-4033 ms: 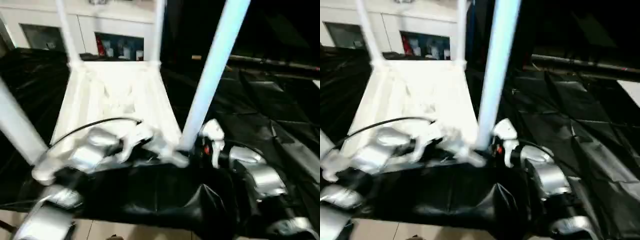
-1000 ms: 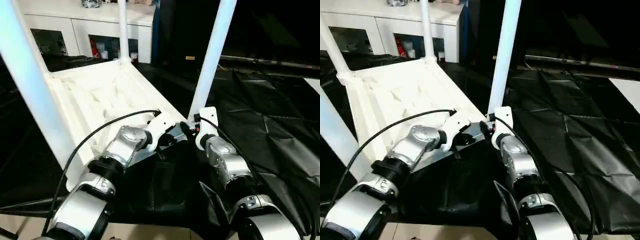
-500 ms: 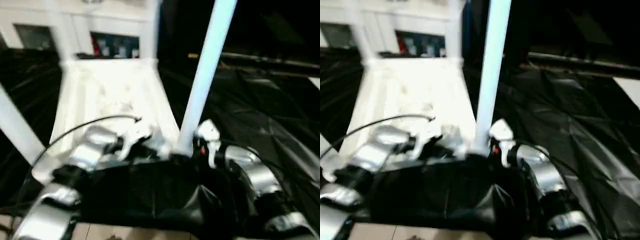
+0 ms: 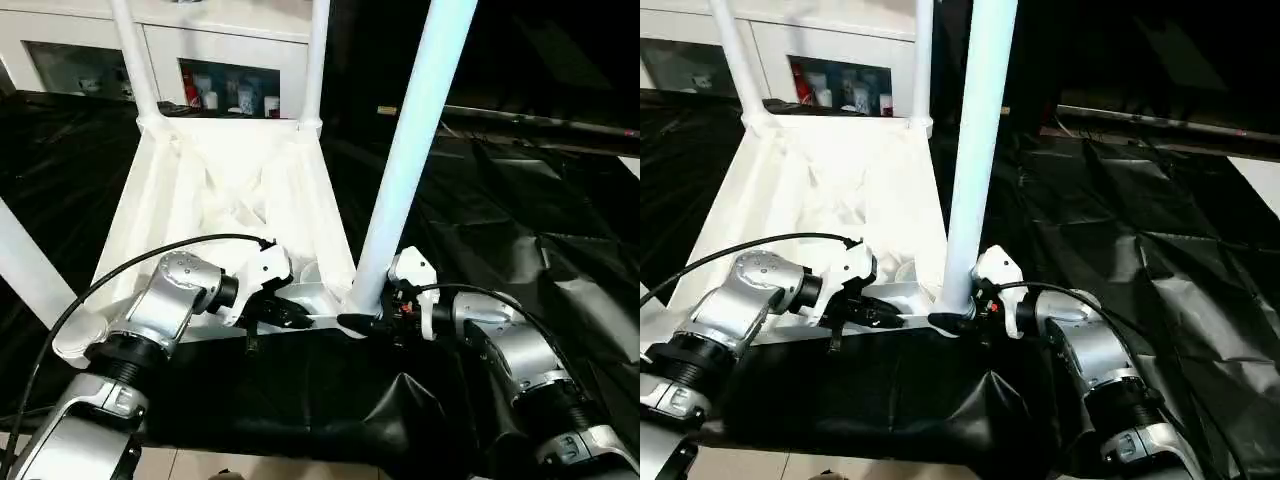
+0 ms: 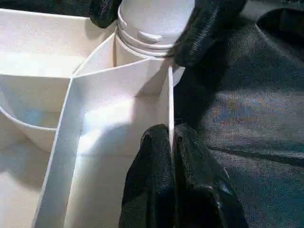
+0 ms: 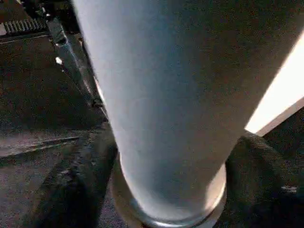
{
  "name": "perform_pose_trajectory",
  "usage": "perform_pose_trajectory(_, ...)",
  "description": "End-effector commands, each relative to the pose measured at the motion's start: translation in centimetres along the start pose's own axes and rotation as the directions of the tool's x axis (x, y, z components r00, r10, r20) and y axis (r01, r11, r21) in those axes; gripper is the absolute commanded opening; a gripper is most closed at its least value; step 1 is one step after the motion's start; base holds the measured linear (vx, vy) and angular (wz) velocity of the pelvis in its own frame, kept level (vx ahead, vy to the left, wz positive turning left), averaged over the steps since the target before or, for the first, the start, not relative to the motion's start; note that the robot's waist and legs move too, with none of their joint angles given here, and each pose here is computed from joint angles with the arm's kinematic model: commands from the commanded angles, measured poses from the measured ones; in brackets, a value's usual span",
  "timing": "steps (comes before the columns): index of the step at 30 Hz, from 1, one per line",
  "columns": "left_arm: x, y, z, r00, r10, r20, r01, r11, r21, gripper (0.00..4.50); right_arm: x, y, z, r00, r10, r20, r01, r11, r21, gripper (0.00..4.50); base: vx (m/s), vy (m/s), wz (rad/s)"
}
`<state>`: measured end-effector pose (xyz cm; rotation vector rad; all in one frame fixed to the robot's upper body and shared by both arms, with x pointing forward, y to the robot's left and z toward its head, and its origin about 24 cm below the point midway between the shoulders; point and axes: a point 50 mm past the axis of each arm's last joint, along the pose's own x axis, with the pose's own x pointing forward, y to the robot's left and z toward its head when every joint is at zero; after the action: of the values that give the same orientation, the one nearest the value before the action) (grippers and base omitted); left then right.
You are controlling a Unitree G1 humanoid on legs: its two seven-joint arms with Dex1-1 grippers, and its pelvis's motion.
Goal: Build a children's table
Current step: Rotate leg to tighten
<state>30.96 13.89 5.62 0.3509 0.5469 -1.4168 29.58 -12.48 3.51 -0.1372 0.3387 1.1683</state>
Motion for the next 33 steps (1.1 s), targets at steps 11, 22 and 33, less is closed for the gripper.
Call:
perform_pose_trajectory(11,3.1,0.7,0.9,0.987,0.151,0.061,-0.149,0.988,-0.029,0.0,2.2,-0.8,-1.6,0.969,-0.241,-0.048,0.244,0.964,0.102,2.72,-0.005,-0.001,0.0)
perform_pose_trajectory(22,8.2,1.7,4.0,0.927,0.374,0.036,-0.369,0.923,-0.107,0.0,6.6,-1.6,-0.7,0.784,-0.607,-0.133,0.619,0.743,0.255,2.7,-0.005,-0.001,0.0)
perform_pose_trajectory(33,7.6,1.6,3.9,0.95,0.305,0.07,-0.299,0.951,-0.076,0.0,6.3,-1.2,1.1,0.899,-0.436,0.044,0.415,0.879,0.236,3.69,0.0,0.0,0.0)
